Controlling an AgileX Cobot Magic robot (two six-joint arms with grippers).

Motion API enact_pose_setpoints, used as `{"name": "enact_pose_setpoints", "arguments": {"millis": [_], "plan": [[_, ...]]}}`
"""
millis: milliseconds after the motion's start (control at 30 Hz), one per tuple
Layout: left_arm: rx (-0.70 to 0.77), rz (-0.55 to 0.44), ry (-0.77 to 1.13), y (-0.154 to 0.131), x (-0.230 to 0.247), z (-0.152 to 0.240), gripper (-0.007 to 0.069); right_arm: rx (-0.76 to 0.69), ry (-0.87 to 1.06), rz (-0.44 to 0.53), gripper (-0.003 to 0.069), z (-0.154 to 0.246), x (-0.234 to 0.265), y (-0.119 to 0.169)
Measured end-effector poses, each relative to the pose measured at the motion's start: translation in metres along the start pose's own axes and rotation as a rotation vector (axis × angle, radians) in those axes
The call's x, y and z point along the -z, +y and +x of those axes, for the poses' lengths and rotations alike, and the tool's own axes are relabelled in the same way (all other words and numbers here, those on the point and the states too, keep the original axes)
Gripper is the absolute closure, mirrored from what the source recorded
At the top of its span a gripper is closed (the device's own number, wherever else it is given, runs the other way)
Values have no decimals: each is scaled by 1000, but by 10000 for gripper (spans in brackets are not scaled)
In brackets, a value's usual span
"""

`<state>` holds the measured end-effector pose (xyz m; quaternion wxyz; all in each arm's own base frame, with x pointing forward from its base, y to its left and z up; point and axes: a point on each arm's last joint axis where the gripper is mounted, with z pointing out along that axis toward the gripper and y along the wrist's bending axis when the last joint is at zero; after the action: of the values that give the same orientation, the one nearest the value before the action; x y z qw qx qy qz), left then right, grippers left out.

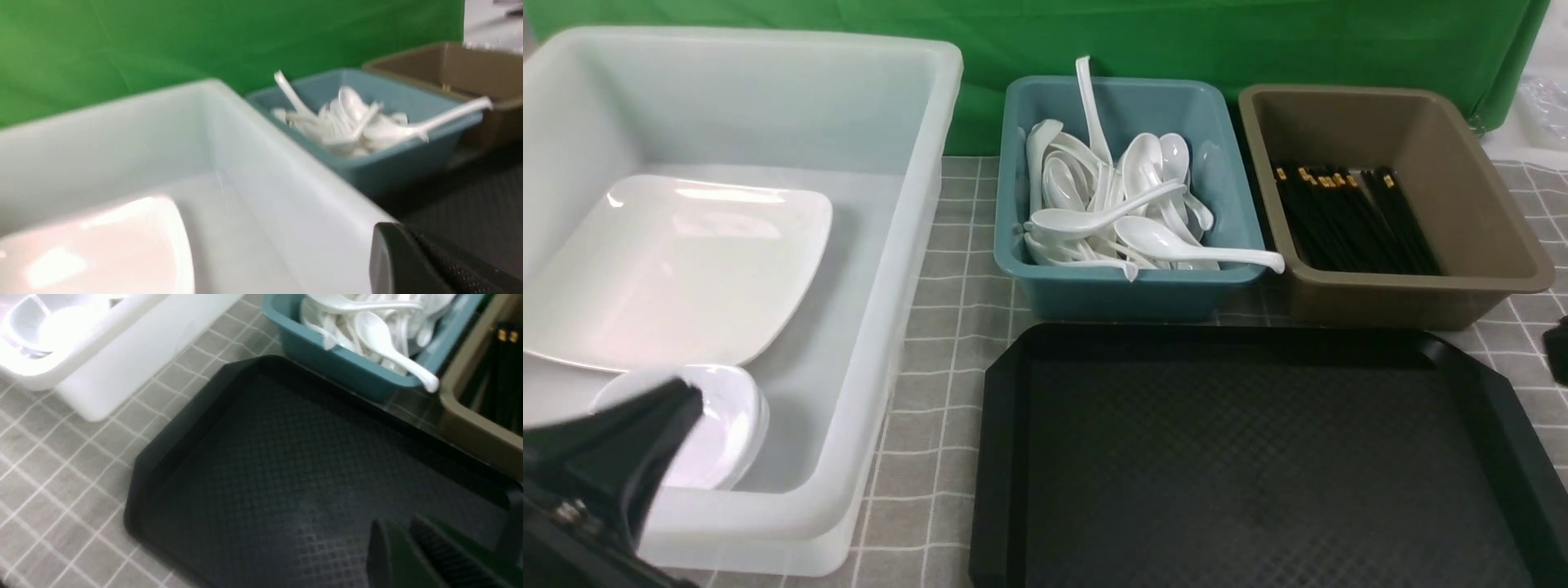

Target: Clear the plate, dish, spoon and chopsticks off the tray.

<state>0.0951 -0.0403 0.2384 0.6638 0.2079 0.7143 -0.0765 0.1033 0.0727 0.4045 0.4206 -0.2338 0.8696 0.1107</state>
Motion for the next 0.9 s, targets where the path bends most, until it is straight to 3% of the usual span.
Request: {"name": "enact_pose_setpoints", "arguments": {"millis": [133,200,300,467,500,700,900], "plan": [[-2,11,65,-4,1,22,617,-112,-26,100,557,4,10,-18],[-2,16,93,-5,2,32,617,-143,-66,128,601,11,17,-24],[-3,10,91,-6,3,37,617,-99,-152,159,632,25,17,-29],[-6,2,77,-6,4,41,617,-62,-291,272,641,98,-23,-38],[-8,2,75,-6,4,41,617,-97,-306,334,641,126,-37,-40],[-9,1,71,-6,4,41,617,-171,-393,417,641,202,-73,-39],[-9,1,71,-6,5,41,617,-284,-345,409,641,229,-81,-34]]}}
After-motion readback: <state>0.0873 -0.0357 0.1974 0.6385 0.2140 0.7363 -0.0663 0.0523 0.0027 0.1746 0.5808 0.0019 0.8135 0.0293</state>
